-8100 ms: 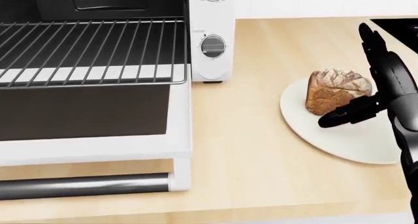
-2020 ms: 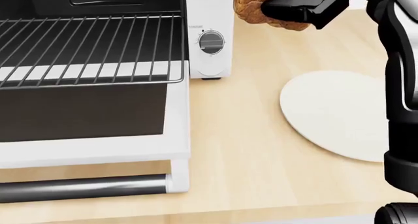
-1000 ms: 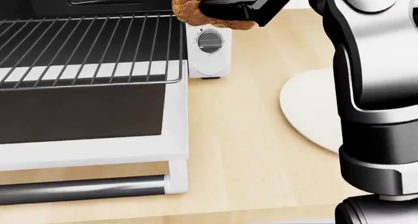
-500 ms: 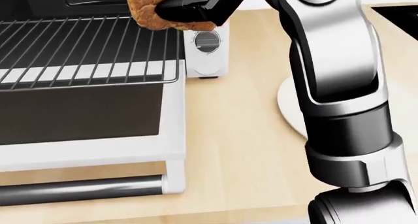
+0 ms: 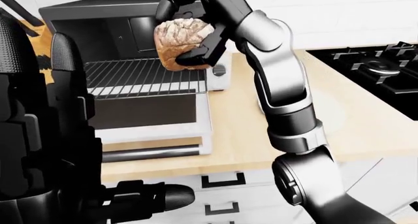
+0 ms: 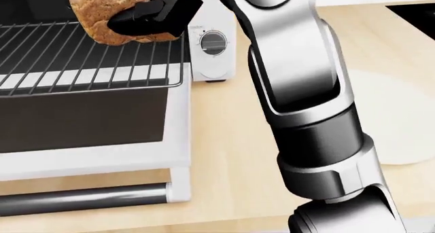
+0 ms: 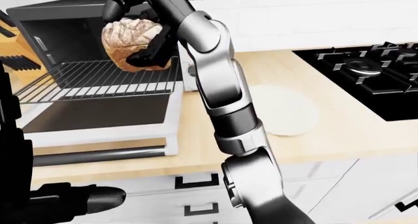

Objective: Place the bread on the rack of the toaster oven.

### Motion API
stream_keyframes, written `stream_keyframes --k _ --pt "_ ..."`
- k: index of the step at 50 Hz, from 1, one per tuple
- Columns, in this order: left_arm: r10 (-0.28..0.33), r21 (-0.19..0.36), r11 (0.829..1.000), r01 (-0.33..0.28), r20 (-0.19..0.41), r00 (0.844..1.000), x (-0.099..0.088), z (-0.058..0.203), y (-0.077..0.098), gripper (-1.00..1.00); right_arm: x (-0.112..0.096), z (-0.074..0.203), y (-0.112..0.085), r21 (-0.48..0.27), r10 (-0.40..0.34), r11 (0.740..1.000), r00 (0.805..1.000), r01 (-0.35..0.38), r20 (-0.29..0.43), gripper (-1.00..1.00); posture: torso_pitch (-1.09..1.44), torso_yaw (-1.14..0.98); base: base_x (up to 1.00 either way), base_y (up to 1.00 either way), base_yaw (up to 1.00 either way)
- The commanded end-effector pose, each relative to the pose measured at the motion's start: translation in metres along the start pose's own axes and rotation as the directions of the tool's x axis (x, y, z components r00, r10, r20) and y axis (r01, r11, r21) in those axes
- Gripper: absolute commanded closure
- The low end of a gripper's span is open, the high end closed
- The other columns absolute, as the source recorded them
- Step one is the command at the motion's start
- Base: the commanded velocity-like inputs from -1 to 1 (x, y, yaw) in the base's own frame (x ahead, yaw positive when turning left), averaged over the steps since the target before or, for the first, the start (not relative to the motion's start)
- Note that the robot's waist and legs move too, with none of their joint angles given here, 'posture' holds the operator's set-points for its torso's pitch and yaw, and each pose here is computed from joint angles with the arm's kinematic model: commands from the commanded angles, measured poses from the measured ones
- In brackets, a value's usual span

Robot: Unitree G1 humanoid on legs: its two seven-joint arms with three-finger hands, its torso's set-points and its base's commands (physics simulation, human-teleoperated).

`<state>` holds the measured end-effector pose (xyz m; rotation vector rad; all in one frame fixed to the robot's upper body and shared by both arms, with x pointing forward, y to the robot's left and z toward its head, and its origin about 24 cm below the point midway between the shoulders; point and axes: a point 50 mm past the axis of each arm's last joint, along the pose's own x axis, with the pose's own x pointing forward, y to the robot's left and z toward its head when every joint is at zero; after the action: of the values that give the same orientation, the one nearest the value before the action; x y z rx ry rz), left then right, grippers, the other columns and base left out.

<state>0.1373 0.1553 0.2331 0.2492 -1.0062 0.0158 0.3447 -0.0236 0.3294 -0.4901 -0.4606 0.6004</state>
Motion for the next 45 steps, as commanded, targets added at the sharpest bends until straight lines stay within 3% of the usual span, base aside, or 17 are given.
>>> stream_keyframes --k 1,14,21,45 --pt "0.010 -0.003 1.000 -0.010 0.044 0.999 0.002 0.007 0.001 -1.00 0.001 0.019 -0.007 -0.035 -0.035 0.999 0.997 0.037 0.072 1.00 -0.20 0.00 0.00 0.00 0.00" --pt "0.011 -0.006 1.000 -0.011 0.046 0.999 0.005 0.006 0.004 -1.00 0.014 0.029 0.005 -0.040 -0.009 0.999 0.997 0.012 0.082 1.00 -0.20 0.00 0.00 0.00 0.00" --pt "0.010 -0.015 1.000 -0.009 0.049 0.999 0.005 0.006 0.005 -1.00 0.016 0.032 0.021 -0.055 0.016 0.998 0.996 -0.011 0.089 1.00 -0.20 0.00 0.00 0.00 0.00" --pt "-0.002 -0.032 0.999 0.004 0.052 0.999 0.004 0.007 0.003 -1.00 0.034 0.019 0.025 -0.051 0.000 0.999 0.998 0.003 0.065 1.00 -0.20 0.00 0.00 0.00 0.00"
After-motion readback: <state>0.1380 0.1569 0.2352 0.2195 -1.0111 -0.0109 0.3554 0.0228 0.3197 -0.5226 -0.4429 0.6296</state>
